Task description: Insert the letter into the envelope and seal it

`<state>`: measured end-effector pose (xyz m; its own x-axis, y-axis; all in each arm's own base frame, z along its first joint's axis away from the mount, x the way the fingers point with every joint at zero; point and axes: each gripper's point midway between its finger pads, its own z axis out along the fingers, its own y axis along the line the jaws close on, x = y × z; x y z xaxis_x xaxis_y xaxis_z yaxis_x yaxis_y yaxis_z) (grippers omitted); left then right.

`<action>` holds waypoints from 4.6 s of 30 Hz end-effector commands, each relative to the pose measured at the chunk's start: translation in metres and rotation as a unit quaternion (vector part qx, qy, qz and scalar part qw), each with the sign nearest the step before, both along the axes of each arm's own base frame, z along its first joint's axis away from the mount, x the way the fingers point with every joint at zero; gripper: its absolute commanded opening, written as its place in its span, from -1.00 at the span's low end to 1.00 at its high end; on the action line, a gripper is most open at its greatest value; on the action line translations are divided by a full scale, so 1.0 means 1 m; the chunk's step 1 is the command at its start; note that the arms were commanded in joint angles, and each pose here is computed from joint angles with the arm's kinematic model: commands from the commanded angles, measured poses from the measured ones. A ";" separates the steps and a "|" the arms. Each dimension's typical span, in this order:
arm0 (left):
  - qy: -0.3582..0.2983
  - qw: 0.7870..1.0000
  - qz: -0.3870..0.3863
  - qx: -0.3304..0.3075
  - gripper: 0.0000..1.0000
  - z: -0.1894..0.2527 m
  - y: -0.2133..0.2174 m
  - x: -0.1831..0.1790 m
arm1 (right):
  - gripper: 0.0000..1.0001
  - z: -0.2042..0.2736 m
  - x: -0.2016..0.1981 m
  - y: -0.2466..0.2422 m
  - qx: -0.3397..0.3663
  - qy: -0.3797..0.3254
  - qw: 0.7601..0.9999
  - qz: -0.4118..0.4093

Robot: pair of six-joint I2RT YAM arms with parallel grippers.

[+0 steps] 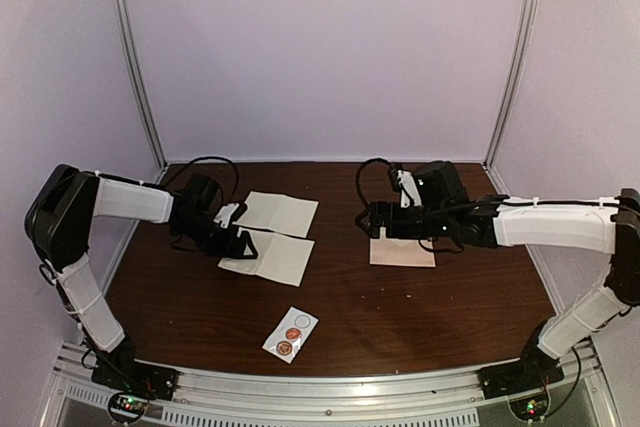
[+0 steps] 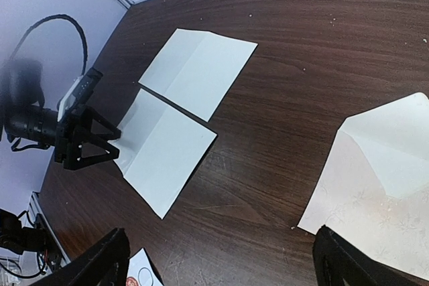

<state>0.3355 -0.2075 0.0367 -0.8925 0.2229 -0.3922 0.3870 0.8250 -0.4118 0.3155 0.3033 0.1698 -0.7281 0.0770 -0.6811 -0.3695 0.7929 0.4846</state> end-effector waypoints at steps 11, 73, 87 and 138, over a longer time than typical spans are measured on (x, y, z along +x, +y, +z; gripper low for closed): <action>0.052 0.994 -0.098 -0.017 0.61 -0.031 -0.052 -0.060 | 0.91 0.001 0.008 0.006 0.001 0.000 1.000 -0.013; 0.039 0.996 -0.053 -0.055 0.20 -0.023 -0.038 -0.026 | 0.03 -0.131 0.031 0.083 0.008 0.140 0.990 -0.003; 0.045 0.995 -0.070 -0.060 0.18 -0.025 -0.047 -0.032 | -0.17 -0.115 0.022 0.110 0.085 0.153 0.984 0.045; -0.054 0.985 0.059 -0.150 0.30 0.055 -0.061 -0.081 | -0.24 -0.131 -0.020 0.087 -0.016 0.131 0.982 0.138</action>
<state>0.2512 -0.2623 0.0762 -0.8657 0.1058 -0.4892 0.4016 0.7302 -0.5528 0.3134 0.3895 0.0511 -0.8543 -0.1372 -0.5014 -0.4342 0.7188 0.5430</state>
